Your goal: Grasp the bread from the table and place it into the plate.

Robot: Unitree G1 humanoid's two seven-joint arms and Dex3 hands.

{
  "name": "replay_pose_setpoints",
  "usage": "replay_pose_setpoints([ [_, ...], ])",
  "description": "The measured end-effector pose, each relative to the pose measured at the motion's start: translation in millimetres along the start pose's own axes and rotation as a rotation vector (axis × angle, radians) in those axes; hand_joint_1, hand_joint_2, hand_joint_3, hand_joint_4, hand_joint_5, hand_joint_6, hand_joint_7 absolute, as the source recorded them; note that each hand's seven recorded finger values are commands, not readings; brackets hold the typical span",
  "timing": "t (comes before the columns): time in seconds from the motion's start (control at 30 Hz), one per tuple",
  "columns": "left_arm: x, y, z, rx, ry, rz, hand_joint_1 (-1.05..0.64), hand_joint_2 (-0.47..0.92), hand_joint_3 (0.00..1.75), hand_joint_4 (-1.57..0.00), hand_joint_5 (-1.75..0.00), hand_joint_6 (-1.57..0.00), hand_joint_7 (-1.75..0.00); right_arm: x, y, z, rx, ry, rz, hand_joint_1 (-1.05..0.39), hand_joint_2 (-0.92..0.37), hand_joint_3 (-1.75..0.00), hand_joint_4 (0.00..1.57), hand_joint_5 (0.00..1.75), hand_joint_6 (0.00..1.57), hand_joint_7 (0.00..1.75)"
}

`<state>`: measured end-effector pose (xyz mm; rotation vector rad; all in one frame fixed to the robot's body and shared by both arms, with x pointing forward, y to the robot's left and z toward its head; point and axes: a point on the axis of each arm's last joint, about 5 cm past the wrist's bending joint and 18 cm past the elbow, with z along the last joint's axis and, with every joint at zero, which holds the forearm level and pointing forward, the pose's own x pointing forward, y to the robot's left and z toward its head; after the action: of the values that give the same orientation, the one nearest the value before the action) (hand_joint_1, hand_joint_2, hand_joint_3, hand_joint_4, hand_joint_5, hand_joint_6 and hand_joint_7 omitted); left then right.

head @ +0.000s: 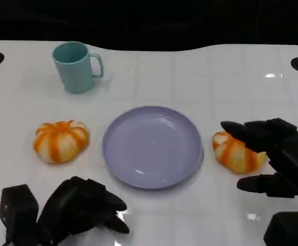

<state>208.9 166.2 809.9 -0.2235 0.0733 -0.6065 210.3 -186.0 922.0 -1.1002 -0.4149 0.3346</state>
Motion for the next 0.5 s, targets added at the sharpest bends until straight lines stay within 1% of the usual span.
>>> replay_pose_setpoints([
  [0.17,0.0,-0.1,0.0,0.0,0.0,0.0,-1.05,0.77,0.0,-1.57,-0.24,-1.57,-0.01,10.0,0.3,-1.7,-0.086,0.029,0.033,-0.7,-0.89,0.0,0.16,0.31,0.26,0.01],
  [0.5,0.2,-0.6,2.2,0.012,-0.012,-0.003,-1.05,0.78,0.0,-1.57,-0.24,-1.57,-0.01,28.6,14.6,-5.5,-0.187,0.081,0.129,-0.66,-0.85,0.0,0.2,0.28,0.29,0.01],
])
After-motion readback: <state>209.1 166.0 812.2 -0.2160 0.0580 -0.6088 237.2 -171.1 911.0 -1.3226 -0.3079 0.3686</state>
